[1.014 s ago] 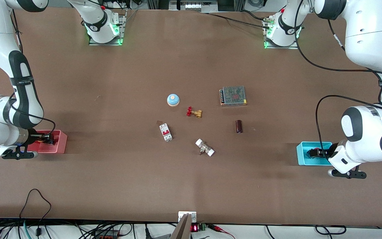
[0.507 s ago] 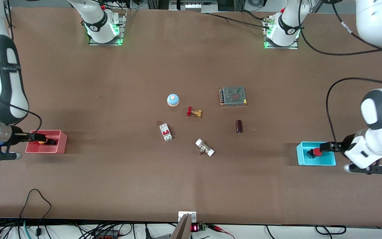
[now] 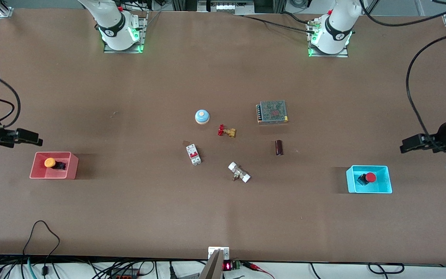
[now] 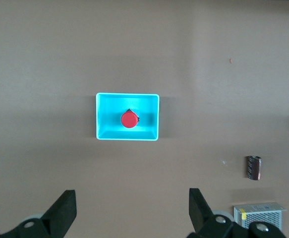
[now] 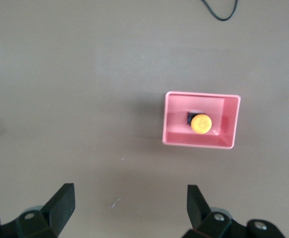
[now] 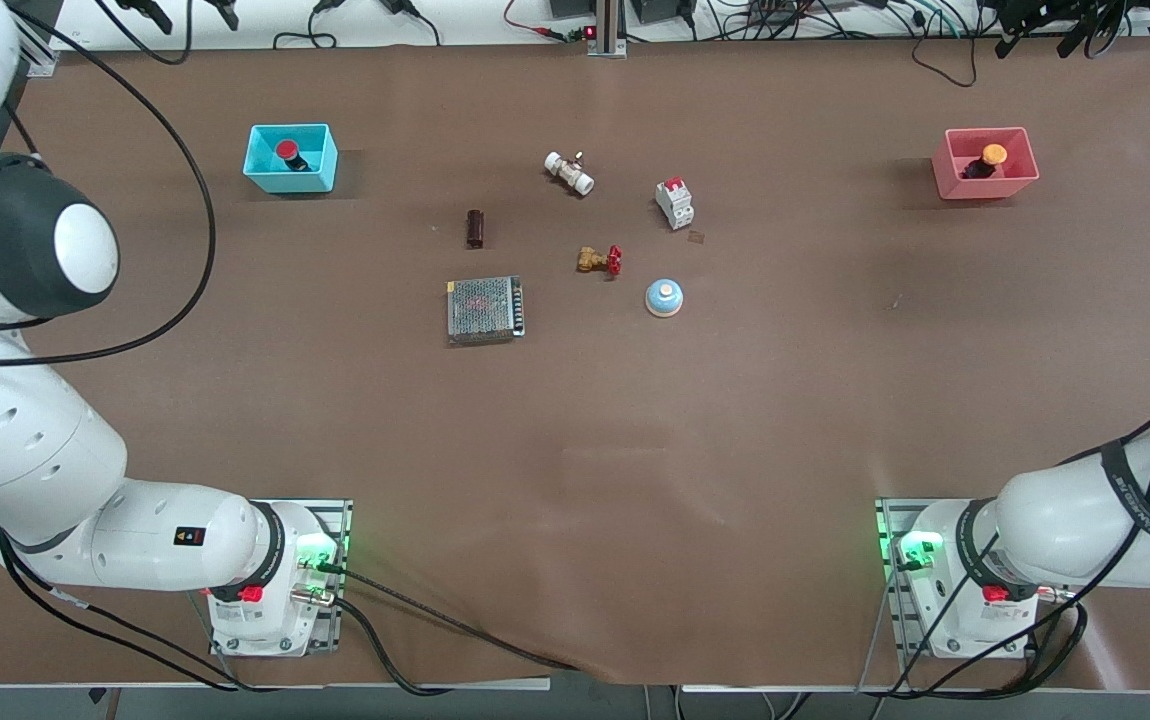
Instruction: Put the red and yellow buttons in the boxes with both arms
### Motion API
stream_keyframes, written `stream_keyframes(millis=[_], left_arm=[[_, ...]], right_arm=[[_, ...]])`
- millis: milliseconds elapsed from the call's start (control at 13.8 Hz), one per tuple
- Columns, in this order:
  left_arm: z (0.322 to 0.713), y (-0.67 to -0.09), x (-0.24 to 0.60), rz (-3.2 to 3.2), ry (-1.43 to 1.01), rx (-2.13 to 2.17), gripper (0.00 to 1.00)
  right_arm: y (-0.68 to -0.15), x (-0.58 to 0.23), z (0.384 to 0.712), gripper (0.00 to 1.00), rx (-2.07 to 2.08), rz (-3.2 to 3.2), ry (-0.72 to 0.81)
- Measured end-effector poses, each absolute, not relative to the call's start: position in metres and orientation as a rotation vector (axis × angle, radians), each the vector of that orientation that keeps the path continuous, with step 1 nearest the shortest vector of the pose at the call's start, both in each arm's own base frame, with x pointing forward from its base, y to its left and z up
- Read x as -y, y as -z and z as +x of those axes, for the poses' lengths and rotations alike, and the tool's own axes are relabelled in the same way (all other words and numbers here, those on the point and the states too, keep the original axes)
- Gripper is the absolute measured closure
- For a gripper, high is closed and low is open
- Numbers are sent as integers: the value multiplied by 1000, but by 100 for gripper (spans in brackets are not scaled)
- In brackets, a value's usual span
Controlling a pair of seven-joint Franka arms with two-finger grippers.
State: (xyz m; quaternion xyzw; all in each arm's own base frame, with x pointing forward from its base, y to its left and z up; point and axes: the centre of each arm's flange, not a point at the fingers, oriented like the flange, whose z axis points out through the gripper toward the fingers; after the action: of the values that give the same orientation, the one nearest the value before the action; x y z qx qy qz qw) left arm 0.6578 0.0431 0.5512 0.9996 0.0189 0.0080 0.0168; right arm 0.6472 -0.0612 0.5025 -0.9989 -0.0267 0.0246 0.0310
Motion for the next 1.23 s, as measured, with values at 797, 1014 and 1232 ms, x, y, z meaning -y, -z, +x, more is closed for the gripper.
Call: stream_keyframes(millis=[797,1014,1232], left_arm=[[629,-589,-6,3132,6,-6,0],[616,-606,-13,3129,52,-21,0],[608,-630,-17,3130,28,-30,0]], right_arm=[[-607,57,562,0,-7,-3110,-88],[-608,54,552,0,-38,-3119,-99],[-612,53,544,0,-39,-3120,-91]])
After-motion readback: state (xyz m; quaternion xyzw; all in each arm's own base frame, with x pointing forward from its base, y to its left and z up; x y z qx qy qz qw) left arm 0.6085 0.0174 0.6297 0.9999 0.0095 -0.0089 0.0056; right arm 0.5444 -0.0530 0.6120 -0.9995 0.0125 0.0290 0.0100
